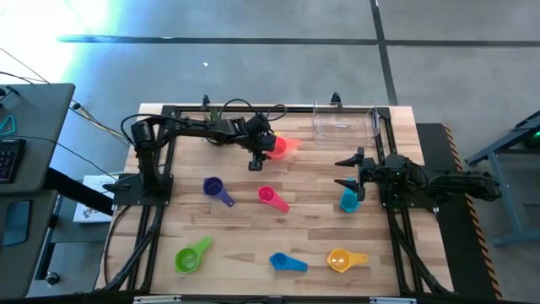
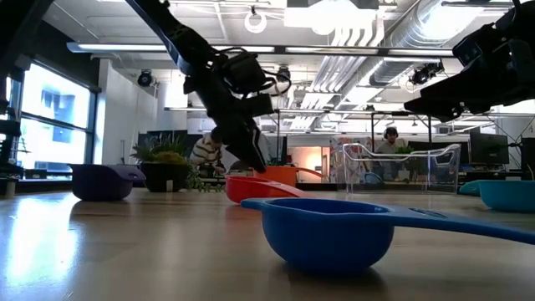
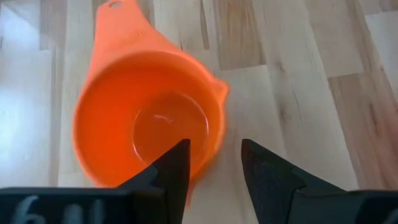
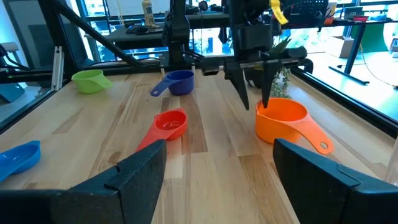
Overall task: Nest measuring cups in basket
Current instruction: Move the orange measuring cup to the bottom center of the table
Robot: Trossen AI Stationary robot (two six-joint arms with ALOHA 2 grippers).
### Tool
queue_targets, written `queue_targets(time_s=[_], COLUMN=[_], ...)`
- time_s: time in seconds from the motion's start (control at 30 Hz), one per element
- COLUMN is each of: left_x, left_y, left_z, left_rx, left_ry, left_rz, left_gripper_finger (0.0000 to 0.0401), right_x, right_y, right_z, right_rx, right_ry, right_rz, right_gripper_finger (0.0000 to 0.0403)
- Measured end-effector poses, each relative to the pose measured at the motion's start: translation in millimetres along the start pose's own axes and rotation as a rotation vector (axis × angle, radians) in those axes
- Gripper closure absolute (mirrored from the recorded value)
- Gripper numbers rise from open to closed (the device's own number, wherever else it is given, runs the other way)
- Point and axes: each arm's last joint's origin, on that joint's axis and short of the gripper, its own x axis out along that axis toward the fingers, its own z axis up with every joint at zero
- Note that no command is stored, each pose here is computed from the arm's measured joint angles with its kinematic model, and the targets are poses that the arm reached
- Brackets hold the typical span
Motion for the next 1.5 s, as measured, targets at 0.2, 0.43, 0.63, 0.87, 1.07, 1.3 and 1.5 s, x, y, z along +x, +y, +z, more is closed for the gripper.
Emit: queue_targets(time_s=[0.2, 0.43, 0.63, 0.87, 1.07, 1.3, 1.5], left_x=[1.3, 1.4, 1.4, 0.7, -11.5, -45.5, -86.3], left_y=[-1.7, -2.2, -2.4, -3.2, -13.9, -34.7, -69.8], left_z=[0.8, 1.5, 1.4, 1.7, 6.6, 20.7, 34.2], left_rx=[-0.005, 0.006, 0.021, 0.024, 0.038, 0.087, 0.098], left_ry=[-0.006, -0.009, -0.008, -0.003, 0.025, 0.044, 0.032], left_rz=[-0.004, -0.003, -0.003, -0.004, -0.025, 0.002, -0.033], left_gripper_finger=[0.0290, 0.0326, 0.0384, 0.0391, 0.0396, 0.0396, 0.0397], right_x=[0.0, 0.0, 0.0, 0.0, 0.0, 0.0, 0.0], right_y=[0.0, 0.0, 0.0, 0.0, 0.0, 0.0, 0.0], right_z=[0.0, 0.0, 0.0, 0.0, 0.0, 0.0, 0.0], right_rx=[0.000, 0.000, 0.000, 0.000, 0.000, 0.000, 0.000], right_ry=[0.000, 0.000, 0.000, 0.000, 0.000, 0.000, 0.000], right_rz=[0.000, 0.000, 0.000, 0.000, 0.000, 0.000, 0.000], right_gripper_finger=[0.0116, 0.0116, 0.0116, 0.0116, 0.0116, 0.0116, 0.0116])
